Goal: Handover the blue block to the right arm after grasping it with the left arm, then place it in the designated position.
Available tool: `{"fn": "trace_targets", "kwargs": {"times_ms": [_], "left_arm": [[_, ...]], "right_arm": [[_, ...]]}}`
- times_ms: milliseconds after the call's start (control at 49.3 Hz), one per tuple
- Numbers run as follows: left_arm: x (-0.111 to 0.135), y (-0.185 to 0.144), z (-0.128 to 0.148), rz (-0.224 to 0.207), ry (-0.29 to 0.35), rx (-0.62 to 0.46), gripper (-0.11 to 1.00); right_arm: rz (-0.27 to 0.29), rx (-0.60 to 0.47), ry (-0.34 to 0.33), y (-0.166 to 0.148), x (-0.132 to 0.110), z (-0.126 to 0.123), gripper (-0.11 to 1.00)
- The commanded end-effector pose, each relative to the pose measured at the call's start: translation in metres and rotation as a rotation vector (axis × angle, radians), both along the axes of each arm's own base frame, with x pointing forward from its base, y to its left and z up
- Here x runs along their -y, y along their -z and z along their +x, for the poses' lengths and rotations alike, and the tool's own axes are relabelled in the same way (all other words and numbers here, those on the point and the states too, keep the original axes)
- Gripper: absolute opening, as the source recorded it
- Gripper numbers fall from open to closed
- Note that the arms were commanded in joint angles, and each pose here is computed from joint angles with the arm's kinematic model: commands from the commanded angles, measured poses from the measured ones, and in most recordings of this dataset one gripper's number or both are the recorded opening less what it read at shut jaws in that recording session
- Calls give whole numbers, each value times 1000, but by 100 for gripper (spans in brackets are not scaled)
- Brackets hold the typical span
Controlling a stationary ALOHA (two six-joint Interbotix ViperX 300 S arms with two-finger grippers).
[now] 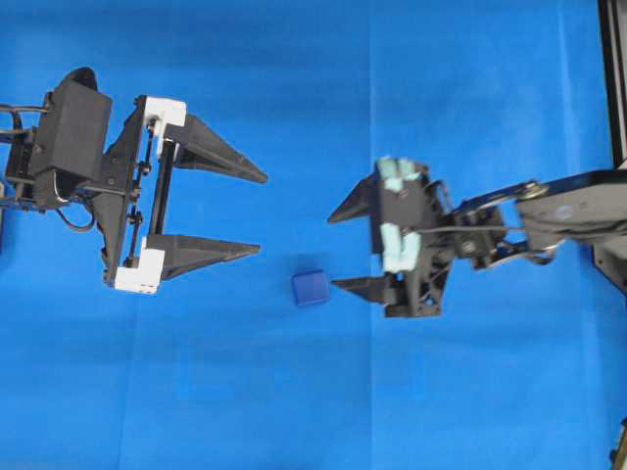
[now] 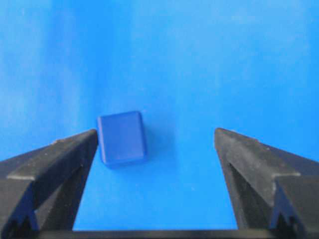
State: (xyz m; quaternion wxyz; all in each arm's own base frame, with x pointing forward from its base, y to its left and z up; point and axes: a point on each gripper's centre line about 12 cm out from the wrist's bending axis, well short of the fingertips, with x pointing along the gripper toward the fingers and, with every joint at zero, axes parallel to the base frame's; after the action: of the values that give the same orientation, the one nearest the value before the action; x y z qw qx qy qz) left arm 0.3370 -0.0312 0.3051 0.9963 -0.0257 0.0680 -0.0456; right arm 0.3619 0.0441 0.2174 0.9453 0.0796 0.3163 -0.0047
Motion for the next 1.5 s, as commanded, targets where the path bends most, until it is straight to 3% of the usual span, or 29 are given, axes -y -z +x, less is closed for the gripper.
{"fn": "trace_targets", "kwargs": {"times_ms": [0,365,649,1156,1480], "left_arm": [[0,-14,1,-5,-2,44,91],[0,-15,1,-6,-2,46,91],[0,-15,1,-4,-1,46,91],[0,-15,1,-6,-1,46,91],[0,-14,1,-7,-2,44,91]], "right_arm": [[-4,44,10,-26,1,-7,87],[-34,96,70,-82,12,-51,87],[-34,159,87,-104,19,-82,86],[-61,175,78,-105,20,-82,86],[-79,298,23,-121,18,-84,86]]}}
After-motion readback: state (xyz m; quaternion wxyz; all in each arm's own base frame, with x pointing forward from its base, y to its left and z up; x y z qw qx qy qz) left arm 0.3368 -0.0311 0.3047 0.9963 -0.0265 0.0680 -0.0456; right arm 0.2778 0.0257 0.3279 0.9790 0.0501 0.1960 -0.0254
